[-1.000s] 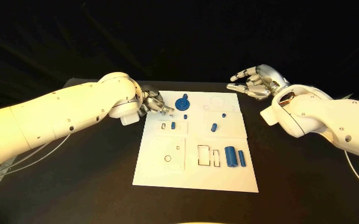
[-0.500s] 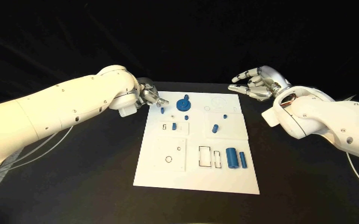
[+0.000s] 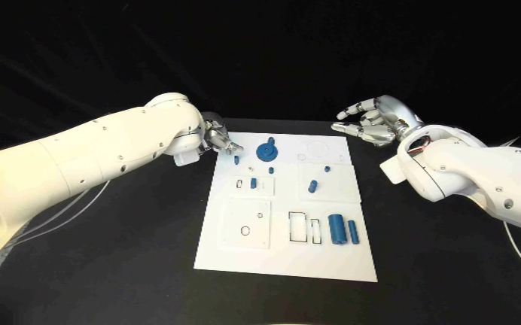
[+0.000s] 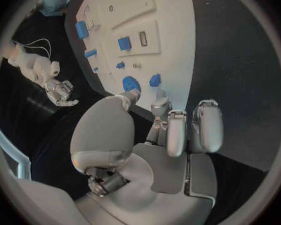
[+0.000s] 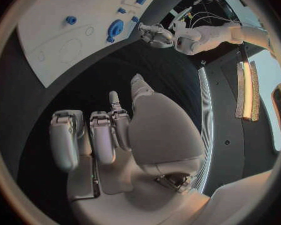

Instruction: Assemble the parts on the task board

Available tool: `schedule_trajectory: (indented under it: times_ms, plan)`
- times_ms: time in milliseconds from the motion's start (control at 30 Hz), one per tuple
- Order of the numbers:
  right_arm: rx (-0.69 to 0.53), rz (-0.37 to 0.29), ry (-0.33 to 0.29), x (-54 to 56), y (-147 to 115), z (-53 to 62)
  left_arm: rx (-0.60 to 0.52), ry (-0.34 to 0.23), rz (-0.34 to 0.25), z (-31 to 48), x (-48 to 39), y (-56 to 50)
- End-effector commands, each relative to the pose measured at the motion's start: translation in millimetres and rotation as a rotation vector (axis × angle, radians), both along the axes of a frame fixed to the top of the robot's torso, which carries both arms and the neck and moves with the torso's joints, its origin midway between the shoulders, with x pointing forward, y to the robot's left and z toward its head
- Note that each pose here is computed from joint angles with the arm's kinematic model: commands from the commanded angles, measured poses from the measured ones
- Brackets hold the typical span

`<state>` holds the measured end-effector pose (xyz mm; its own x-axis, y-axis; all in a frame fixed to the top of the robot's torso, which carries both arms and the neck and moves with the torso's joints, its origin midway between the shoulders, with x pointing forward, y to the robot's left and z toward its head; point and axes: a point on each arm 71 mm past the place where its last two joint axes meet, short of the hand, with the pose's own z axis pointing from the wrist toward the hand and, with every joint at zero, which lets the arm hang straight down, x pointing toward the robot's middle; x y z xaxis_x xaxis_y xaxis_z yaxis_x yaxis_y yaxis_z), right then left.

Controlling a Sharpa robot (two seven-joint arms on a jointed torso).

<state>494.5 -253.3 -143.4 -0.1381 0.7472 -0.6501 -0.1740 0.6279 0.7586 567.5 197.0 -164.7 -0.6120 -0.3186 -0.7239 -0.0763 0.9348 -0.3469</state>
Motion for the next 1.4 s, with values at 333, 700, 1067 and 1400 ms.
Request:
schedule_trajectory:
  times_ms: [333,700,1067,1400]
  plan:
    - [-0.001,0.014,-0.008,-0.2,2,0.3,0.031,0.035,-0.035,-7.7,3.7,-8.0]
    - [-0.001,0.022,-0.010,-0.1,3,0.4,0.039,0.047,-0.036,-11.0,4.4,-9.5]
    - [-0.001,0.021,-0.009,0.1,3,0.3,0.040,0.058,-0.034,-12.5,4.8,-8.9]
    - [-0.002,0.023,-0.006,0.1,3,0.1,0.049,0.070,-0.048,-13.6,3.5,-13.0]
